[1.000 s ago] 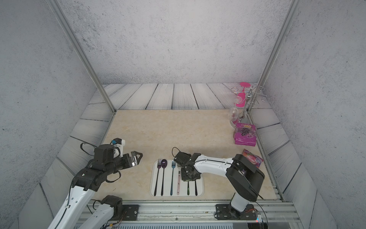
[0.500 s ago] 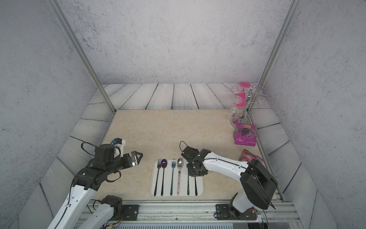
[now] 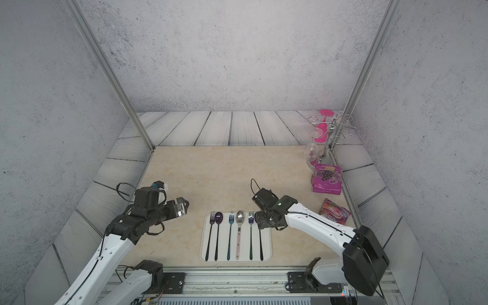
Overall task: Set the spoon and fork side by side
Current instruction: Reset both arms
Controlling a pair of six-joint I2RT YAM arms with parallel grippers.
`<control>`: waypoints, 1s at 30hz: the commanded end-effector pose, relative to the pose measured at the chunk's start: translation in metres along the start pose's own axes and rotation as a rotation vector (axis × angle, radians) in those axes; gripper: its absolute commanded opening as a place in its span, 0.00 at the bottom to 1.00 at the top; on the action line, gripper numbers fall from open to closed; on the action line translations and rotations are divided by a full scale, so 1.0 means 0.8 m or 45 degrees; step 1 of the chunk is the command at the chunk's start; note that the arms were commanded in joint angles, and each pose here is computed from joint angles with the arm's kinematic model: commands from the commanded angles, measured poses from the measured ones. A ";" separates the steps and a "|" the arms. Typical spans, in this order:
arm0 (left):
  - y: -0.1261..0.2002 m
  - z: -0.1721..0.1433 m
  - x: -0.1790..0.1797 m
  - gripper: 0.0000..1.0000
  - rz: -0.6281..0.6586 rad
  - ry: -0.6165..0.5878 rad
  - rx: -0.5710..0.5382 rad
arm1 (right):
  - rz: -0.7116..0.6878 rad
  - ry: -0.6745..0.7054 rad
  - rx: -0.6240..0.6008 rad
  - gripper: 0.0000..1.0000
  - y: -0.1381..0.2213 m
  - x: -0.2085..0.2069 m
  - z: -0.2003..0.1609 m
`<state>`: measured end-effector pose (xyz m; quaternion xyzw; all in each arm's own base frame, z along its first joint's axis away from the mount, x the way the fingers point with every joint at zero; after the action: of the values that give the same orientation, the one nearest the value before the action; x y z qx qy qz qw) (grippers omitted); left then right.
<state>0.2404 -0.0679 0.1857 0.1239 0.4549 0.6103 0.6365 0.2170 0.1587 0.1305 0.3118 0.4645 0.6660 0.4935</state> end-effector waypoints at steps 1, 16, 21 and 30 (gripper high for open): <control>0.000 0.051 -0.012 0.99 0.017 -0.088 -0.224 | -0.186 0.117 -0.230 0.99 0.049 -0.057 0.037; -0.062 0.104 0.062 1.00 0.533 -0.448 -0.665 | -0.544 -0.066 -0.889 0.99 0.000 -0.221 0.110; -0.084 0.101 0.071 1.00 0.529 -0.488 -0.687 | -0.597 -0.078 -0.946 0.99 -0.040 -0.230 0.108; -0.110 0.115 0.104 0.99 0.390 -0.345 -0.757 | -0.578 -0.195 -0.948 0.99 -0.094 -0.260 0.100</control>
<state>0.3439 0.0240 0.1276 0.1328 0.1574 0.7920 0.5747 0.3684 -0.0062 0.0917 0.0630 0.2563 0.6318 0.7288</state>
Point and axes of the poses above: each gripper's point midway between its finger pads, its own y axis back along the fingers, its own x axis along the line the jaws close on, z = x × y, the point moved 2 cm from there along y, back along the fingers, and after that the axes turned 9 degrees about y, right-handed, at the moved point
